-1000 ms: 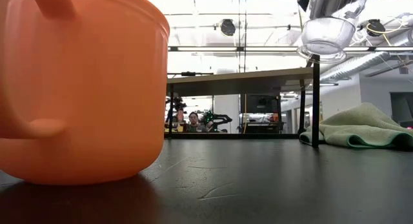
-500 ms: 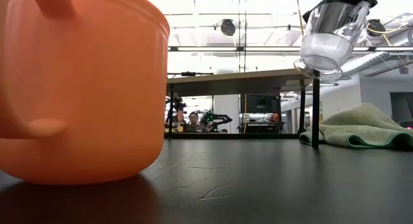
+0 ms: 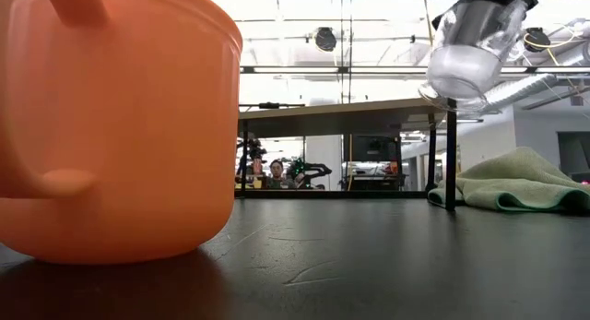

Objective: Stack small to large cups/mugs on shelf
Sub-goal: Put the transparent mug on the shelf

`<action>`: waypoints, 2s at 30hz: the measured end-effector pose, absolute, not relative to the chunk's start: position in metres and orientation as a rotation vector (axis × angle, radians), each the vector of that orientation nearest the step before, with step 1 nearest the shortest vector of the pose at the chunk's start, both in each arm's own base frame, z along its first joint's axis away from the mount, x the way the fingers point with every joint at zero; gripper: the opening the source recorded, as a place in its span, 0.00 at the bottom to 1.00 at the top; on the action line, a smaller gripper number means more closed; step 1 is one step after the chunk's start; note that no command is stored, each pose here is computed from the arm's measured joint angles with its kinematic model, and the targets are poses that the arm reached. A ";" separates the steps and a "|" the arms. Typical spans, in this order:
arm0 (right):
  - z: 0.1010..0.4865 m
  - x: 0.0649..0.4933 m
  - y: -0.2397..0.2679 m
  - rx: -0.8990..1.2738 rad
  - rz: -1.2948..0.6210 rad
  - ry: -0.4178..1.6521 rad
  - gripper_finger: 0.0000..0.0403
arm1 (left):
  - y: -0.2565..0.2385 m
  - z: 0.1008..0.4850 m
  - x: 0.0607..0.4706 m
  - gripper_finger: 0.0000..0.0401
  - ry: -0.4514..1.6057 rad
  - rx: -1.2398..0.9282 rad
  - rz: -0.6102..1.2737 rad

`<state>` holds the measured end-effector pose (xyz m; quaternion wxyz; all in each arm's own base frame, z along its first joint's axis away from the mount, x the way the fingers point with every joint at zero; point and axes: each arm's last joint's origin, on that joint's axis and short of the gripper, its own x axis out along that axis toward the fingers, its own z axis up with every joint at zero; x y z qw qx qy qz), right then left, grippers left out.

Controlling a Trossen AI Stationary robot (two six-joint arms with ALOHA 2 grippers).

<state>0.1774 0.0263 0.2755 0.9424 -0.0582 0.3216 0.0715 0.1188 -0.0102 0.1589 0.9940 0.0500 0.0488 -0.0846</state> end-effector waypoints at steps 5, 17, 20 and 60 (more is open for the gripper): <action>0.284 0.191 0.018 -0.112 0.096 0.536 0.00 | -0.010 0.159 0.119 0.06 0.096 0.118 -0.170; 0.292 0.226 -0.004 -0.077 0.110 0.565 0.00 | -0.010 0.158 0.119 0.06 0.105 0.116 -0.171; 0.302 0.237 -0.007 -0.071 0.103 0.556 0.00 | -0.010 0.158 0.119 0.06 0.106 0.116 -0.171; 0.375 0.343 -0.121 0.071 0.006 0.768 0.00 | -0.010 0.156 0.119 0.06 0.121 0.139 -0.173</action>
